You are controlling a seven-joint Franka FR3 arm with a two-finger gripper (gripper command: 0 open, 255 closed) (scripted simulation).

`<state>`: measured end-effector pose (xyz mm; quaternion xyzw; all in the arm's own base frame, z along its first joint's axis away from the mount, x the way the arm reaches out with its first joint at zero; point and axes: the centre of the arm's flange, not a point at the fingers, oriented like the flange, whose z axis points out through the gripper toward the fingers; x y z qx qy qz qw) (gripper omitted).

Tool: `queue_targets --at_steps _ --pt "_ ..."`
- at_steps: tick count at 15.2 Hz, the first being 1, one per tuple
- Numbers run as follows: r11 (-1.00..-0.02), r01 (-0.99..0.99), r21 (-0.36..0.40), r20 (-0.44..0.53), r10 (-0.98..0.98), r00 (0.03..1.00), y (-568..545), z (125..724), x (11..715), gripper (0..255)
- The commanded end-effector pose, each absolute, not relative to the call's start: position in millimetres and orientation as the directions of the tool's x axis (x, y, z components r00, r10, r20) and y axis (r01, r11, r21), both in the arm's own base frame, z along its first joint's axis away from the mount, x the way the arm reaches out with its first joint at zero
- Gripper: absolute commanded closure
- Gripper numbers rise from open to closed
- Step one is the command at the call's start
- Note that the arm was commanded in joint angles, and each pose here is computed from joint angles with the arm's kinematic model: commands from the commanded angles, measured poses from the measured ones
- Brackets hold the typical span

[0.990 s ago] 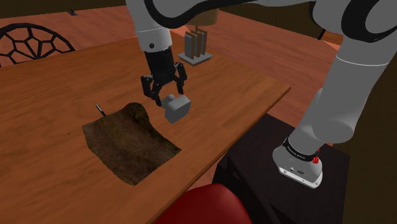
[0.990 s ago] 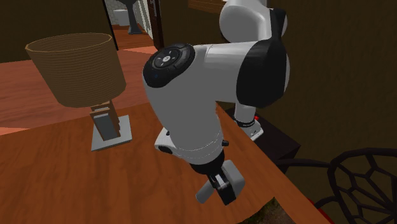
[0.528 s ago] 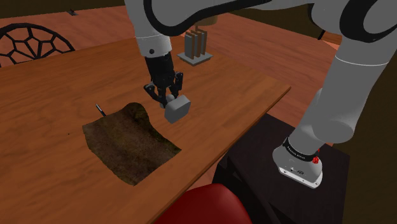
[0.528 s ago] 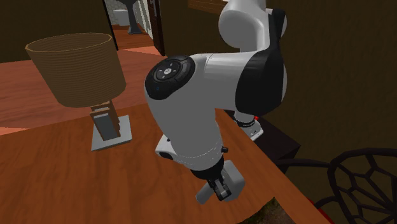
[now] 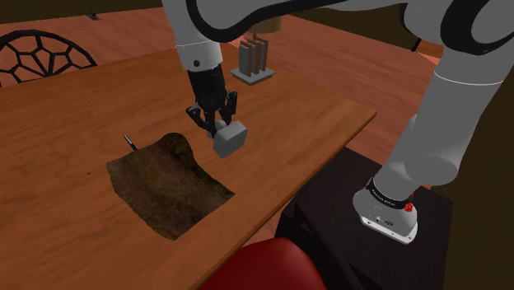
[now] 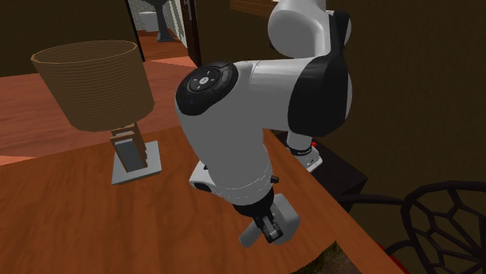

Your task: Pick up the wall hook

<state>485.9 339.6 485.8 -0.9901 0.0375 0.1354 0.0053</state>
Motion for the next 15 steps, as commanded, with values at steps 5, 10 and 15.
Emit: queue_targets --at_steps 5,10,15 --pt "-0.997 -0.076 0.0 -0.268 -0.073 0.961 339.5 516.3 486.0 255" --pt "-0.997 -0.076 0.0 -0.268 -0.073 0.961 339.5 542.7 486.0 255" --pt "-0.997 -0.076 0.0 -0.268 -0.073 0.961 339.5 559.4 486.0 255"
